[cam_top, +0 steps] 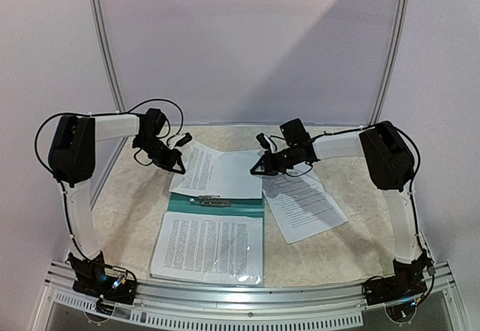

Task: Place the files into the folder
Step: Place the file on the spring clip of the folder.

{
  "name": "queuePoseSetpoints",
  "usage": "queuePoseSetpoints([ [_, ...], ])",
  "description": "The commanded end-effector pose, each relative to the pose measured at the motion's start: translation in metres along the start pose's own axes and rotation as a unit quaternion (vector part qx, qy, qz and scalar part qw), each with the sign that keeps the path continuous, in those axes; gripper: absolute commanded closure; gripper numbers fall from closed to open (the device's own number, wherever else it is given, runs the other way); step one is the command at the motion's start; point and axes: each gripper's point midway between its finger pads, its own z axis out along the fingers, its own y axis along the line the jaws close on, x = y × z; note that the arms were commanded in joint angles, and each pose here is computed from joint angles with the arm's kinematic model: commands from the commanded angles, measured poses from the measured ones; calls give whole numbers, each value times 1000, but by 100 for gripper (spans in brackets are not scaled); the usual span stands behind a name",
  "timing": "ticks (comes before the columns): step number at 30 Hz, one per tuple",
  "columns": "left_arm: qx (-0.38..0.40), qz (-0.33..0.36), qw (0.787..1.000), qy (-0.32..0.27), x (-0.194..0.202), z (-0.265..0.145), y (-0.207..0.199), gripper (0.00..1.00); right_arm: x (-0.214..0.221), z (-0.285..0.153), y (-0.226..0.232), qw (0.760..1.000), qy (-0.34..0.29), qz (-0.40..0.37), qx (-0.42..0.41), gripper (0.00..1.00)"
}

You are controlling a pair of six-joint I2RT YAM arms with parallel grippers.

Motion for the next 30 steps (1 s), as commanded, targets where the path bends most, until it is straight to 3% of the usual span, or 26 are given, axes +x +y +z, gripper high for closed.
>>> queuePoseSetpoints([
  [1,-5,13,1000,-1,4,-4,3,100,-15,-13,17,999,-34,-15,-10,100],
  [14,-14,29,999,14,12,10,7,100,9,2,-3,1000,-12,12,1,100],
  [30,-17,42,999,30,13,21,5,100,7,7,-6,1000,-15,13,-2,100],
])
